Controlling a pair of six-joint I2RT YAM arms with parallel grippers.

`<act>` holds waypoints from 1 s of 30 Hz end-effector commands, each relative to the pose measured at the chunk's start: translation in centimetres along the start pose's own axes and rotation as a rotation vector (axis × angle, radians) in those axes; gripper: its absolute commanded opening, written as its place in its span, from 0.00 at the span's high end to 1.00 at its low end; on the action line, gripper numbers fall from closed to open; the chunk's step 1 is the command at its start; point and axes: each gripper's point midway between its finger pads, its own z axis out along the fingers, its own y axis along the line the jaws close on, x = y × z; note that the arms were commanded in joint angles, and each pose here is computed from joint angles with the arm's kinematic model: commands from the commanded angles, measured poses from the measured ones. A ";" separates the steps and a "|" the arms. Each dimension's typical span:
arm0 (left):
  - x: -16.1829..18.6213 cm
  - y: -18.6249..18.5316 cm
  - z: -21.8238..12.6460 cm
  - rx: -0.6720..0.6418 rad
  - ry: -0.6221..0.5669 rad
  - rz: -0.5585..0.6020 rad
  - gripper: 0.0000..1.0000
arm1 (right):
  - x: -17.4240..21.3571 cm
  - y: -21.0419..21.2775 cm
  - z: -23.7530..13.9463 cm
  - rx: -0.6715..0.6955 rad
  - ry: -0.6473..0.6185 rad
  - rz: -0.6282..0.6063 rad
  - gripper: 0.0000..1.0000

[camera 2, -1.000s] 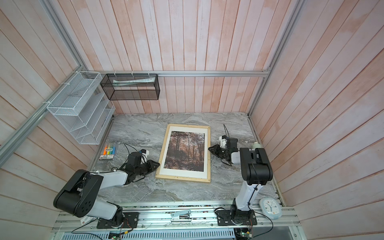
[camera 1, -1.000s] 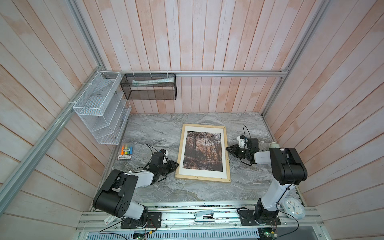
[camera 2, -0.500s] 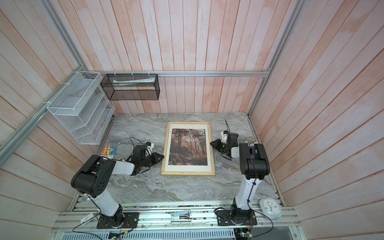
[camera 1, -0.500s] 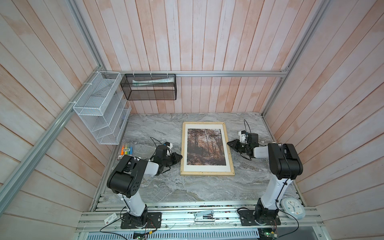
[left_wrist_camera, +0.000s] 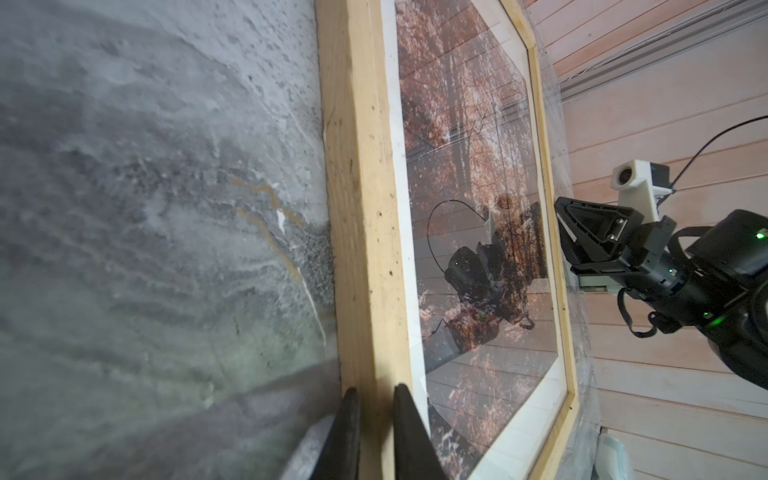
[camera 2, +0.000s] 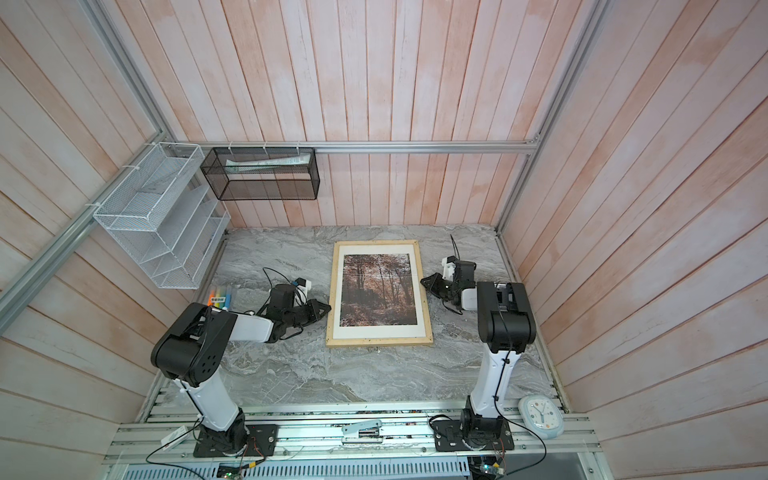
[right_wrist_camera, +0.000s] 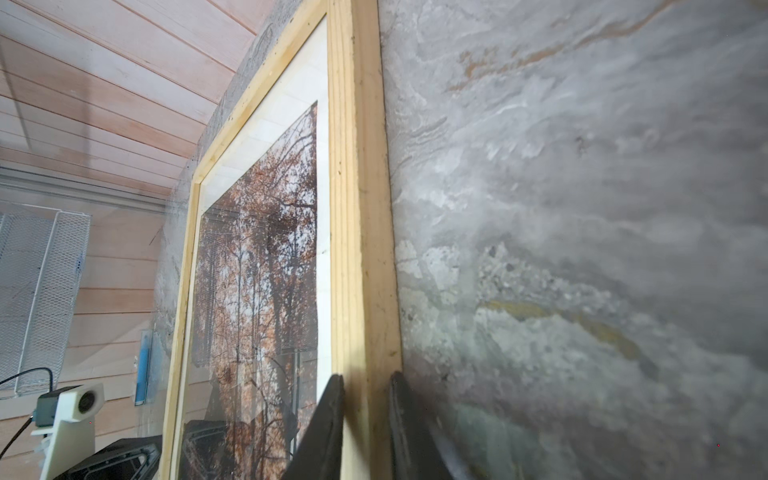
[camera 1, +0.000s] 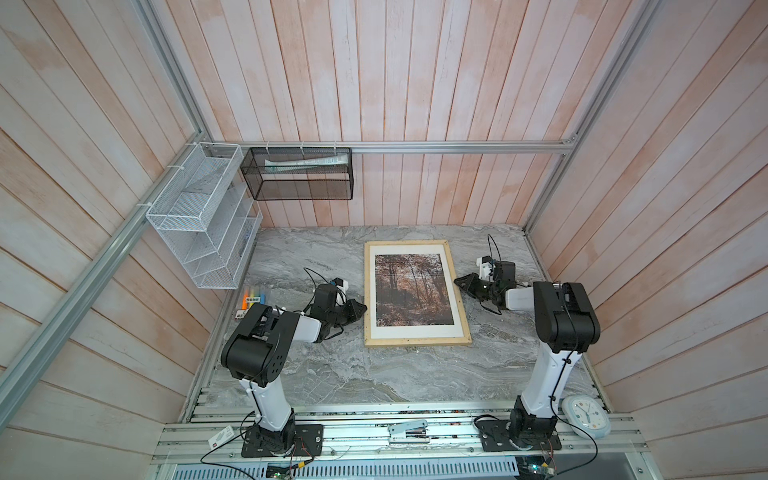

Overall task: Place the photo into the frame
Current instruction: 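Nudge the frame's side edges with both grippers to centre it squarely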

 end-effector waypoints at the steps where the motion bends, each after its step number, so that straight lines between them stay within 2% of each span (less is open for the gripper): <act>1: 3.5 2.9 0.7 -0.110 0.111 -0.036 0.84 | 2.8 0.8 0.5 -0.042 0.109 0.030 0.78; 6: 2.9 3.3 0.0 -0.155 0.082 -0.028 0.83 | 2.2 0.7 -0.1 -0.026 0.095 0.022 0.77; 19: -2.0 2.7 -2.0 -0.232 -0.018 0.019 0.80 | -0.4 0.8 -2.5 0.013 0.021 0.004 0.76; 30: -4.5 1.0 -5.0 -0.276 -0.087 0.076 0.71 | -1.6 1.4 -5.6 0.040 -0.050 -0.044 0.75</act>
